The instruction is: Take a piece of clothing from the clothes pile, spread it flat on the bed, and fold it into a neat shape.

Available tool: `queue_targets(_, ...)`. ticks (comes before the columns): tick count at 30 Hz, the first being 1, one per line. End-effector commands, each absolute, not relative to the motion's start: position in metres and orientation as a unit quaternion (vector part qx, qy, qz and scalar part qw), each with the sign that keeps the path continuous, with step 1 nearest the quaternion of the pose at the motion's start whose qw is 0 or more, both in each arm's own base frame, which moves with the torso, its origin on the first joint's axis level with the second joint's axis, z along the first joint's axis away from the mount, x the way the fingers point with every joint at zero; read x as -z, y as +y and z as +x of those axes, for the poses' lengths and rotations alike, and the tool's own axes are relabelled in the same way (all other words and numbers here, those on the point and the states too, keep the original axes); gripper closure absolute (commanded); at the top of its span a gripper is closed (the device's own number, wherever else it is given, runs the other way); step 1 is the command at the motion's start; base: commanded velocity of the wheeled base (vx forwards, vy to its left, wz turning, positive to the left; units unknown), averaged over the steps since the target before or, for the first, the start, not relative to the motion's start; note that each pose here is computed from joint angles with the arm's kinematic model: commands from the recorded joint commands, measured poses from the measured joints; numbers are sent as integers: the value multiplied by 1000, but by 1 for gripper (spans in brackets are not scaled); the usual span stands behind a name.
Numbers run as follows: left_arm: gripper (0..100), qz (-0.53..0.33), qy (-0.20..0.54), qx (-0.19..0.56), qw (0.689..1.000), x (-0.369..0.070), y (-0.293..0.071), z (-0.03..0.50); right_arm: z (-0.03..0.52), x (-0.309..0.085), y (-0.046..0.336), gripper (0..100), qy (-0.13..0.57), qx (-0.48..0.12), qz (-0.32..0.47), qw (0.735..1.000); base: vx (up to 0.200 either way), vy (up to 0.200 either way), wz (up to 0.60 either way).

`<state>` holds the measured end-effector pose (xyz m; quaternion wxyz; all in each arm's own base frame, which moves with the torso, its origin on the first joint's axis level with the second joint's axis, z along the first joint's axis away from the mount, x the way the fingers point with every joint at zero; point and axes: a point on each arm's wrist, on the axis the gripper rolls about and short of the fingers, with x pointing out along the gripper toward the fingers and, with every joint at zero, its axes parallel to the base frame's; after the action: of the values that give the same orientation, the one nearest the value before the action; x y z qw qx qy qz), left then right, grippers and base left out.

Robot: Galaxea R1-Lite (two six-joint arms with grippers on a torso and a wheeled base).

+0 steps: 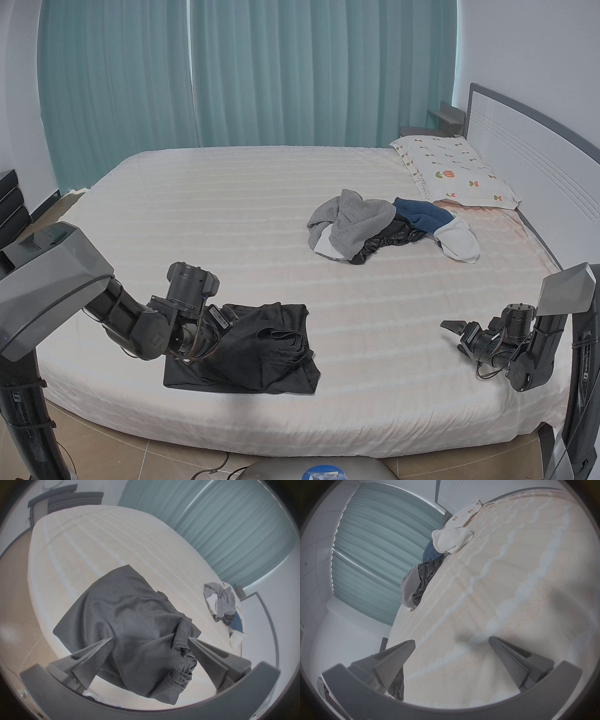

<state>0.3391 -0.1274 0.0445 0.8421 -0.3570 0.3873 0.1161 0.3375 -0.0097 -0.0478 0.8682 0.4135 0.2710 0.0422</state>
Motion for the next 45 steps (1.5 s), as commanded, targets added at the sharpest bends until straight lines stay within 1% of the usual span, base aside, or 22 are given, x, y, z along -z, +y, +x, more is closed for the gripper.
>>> queue_targets(1,0,-387,373,-132,832,-43,-97,335,336,49,-10,0,275,-42,408,869,0,0,0)
queue_targets(5,0,-395,366,-146,830,-42,-84,338,335,50,-10,0,276,-43,405,871,0,0,0)
queue_targets(8,0,-410,357,-156,824,-45,-66,343,335,50,-9,0,276,-43,405,871,0,0,0)
queue_targets(9,0,-410,357,-156,824,-45,-66,343,335,50,-9,0,276,-43,405,871,0,200,0)
queue_targets(11,0,-426,374,-142,811,-44,-58,342,335,50,-9,0,276,-43,405,871,0,200,0)
queue_targets(18,0,-440,385,-136,800,-40,-48,345,337,49,-9,0,273,-43,405,872,0,200,0)
queue_targets(21,0,-451,398,-120,790,-39,-45,344,337,47,-7,0,271,-47,404,872,0,200,0)
queue_targets(24,0,-456,399,-117,787,-39,-42,345,336,39,9,0,272,-64,398,874,0,200,0)
queue_targets(27,0,-458,396,-119,787,-39,-39,345,335,32,22,0,266,-62,386,881,0,200,0)
queue_targets(31,0,-455,403,-124,784,-29,-39,350,331,19,63,0,253,-68,358,896,0,200,0)
queue_targets(33,0,-455,406,-126,783,-25,-39,351,327,16,79,0,256,-73,349,899,0,200,0)
queue_targets(34,0,-455,406,-126,783,-25,-39,351,327,16,79,0,256,-73,349,899,0,200,0)
queue_targets(35,0,-455,407,-126,782,-24,-39,351,324,9,96,0,260,-82,340,900,0,200,0)
queue_targets(36,0,-455,407,-126,782,-24,-39,351,324,9,96,0,260,-82,340,900,0,200,0)
queue_targets(38,0,-454,409,-127,781,-22,-39,352,317,2,116,0,270,-92,328,901,0,200,0)
queue_targets(39,0,-454,410,-128,781,-22,-39,352,317,3,117,0,271,-90,327,901,0,200,0)
queue_targets(40,0,-453,411,-128,781,-20,-40,353,315,1,128,0,272,-88,318,904,0,200,0)
queue_targets(42,0,-453,410,-128,781,-20,-40,353,314,1,133,0,272,-83,314,906,0,200,0)
queue_targets(43,0,-453,411,-129,781,-20,-40,353,312,2,143,0,273,-76,303,910,0,200,0)
queue_targets(45,0,-452,412,-129,780,-19,-40,353,309,1,150,0,274,-75,298,911,0,200,0)
